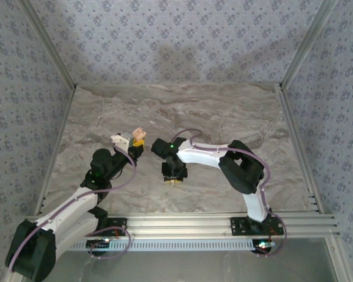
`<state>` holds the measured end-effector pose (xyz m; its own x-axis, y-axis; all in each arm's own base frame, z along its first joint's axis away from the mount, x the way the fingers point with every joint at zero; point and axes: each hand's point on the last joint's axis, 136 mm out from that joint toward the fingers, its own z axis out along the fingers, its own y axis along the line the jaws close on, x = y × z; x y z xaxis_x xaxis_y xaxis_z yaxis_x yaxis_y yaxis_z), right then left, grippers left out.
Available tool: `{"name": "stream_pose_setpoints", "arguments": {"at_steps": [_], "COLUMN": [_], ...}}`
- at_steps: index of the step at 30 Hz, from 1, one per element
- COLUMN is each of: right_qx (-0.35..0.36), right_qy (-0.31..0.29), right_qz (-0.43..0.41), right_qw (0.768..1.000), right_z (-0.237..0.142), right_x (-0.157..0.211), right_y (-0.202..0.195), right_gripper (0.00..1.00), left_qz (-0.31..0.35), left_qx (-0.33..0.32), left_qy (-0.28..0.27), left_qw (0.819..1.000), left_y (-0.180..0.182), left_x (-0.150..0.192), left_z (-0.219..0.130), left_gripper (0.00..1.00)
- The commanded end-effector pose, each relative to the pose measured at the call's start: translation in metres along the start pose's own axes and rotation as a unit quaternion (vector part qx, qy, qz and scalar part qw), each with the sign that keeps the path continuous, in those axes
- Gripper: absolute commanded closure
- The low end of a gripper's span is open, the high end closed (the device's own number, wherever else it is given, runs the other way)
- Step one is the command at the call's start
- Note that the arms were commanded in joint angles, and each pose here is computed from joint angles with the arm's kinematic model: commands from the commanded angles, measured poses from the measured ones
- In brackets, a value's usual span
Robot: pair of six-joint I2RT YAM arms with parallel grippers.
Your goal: Insert the wireless bluetooth earbuds into the charging case
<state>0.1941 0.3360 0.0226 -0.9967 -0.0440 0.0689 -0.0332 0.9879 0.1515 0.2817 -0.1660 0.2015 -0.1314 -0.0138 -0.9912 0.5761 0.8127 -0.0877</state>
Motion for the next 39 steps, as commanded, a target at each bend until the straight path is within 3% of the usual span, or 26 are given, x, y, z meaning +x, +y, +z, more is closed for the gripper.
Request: {"name": "stream_pose_setpoints", "arguments": {"at_steps": [1, 7, 17, 25, 34, 39], "right_qx": [0.022, 0.05, 0.04, 0.028, 0.028, 0.024], "right_qy": [0.005, 0.005, -0.017, -0.029, -0.034, -0.073], "right_qz": [-0.012, -0.021, -0.029, -0.027, -0.025, -0.026], "right_qw": [1.0, 0.998, 0.999, 0.999, 0.999, 0.997], "right_z": [0.002, 0.004, 0.003, 0.0, 0.0, -0.009], "right_x": [0.002, 0.001, -0.009, -0.014, -0.016, -0.026], "right_y": [-0.003, -0.013, -0.008, -0.004, -0.006, -0.009], "right_gripper": [0.68, 0.7, 0.7, 0.63, 0.71, 0.74], "left_qz": [0.01, 0.01, 0.01, 0.01, 0.01, 0.008], "left_qx": [-0.006, -0.005, -0.004, -0.003, -0.002, 0.004], "left_qy": [-0.016, -0.013, -0.012, -0.011, -0.009, 0.0], "left_qw": [1.0, 1.0, 1.0, 1.0, 1.0, 1.0], "left_y": [0.003, 0.002, 0.002, 0.002, 0.001, 0.0], "left_x": [-0.009, -0.008, -0.007, -0.007, -0.006, 0.0], "left_z": [-0.003, -0.003, -0.002, -0.002, -0.002, 0.001], "left_gripper": [0.82, 0.82, 0.82, 0.82, 0.82, 0.82]}}
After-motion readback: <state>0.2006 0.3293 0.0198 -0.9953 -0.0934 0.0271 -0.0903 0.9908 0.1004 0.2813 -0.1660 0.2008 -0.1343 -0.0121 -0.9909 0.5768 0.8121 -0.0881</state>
